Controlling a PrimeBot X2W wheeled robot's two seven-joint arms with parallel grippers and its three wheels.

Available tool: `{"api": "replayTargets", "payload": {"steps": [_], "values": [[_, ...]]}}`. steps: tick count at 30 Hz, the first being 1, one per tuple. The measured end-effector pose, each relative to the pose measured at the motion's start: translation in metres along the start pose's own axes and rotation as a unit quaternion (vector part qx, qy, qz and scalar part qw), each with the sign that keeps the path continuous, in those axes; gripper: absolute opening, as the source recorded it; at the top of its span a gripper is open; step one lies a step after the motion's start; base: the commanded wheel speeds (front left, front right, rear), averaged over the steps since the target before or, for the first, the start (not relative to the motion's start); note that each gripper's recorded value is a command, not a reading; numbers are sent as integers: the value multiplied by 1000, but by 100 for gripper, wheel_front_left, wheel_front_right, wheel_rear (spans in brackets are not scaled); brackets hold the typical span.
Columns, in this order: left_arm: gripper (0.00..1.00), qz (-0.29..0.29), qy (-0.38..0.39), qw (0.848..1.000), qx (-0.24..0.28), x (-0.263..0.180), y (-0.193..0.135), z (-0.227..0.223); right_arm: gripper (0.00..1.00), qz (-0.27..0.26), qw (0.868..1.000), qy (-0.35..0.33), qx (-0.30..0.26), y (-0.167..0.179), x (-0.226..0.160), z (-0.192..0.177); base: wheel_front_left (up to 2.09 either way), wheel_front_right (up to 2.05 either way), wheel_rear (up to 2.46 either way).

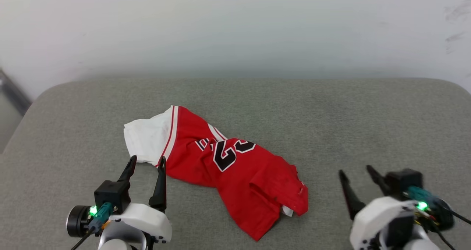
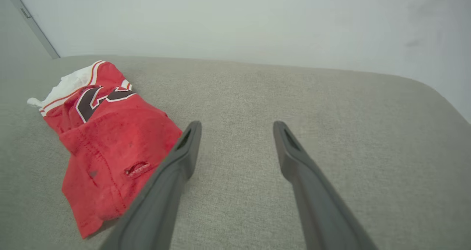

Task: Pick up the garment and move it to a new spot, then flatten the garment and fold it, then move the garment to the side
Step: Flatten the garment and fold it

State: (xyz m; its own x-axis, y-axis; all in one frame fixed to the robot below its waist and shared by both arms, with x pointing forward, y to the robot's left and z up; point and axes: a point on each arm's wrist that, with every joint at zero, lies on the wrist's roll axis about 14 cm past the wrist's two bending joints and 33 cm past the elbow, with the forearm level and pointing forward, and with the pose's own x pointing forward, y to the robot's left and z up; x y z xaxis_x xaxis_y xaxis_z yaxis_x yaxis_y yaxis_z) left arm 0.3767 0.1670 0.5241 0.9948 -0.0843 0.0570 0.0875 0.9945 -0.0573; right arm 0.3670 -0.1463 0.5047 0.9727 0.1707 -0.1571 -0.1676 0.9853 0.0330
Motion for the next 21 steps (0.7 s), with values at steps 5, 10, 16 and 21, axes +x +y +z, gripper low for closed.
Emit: {"api": "replayTargets", "payload": {"steps": [5, 10, 16, 21], "values": [[100, 10, -5, 1000, 0, 2, 5, 1, 100, 78, 991, 106, -26, 48, 21, -20, 0, 0, 0], [100, 15, -6, 1000, -2, 8, 11, 0, 100, 137, 968, 205, -42, 74, 29, -45, 0, 0, 0], [100, 35, 6, 999, -8, 13, 24, -12, 18, 171, 932, 313, -61, 83, 33, -88, 0, 0, 0], [100, 41, 14, 999, -4, 13, 29, -18, 0, 169, 943, 280, -63, 79, 50, -73, 0, 0, 0]]}}
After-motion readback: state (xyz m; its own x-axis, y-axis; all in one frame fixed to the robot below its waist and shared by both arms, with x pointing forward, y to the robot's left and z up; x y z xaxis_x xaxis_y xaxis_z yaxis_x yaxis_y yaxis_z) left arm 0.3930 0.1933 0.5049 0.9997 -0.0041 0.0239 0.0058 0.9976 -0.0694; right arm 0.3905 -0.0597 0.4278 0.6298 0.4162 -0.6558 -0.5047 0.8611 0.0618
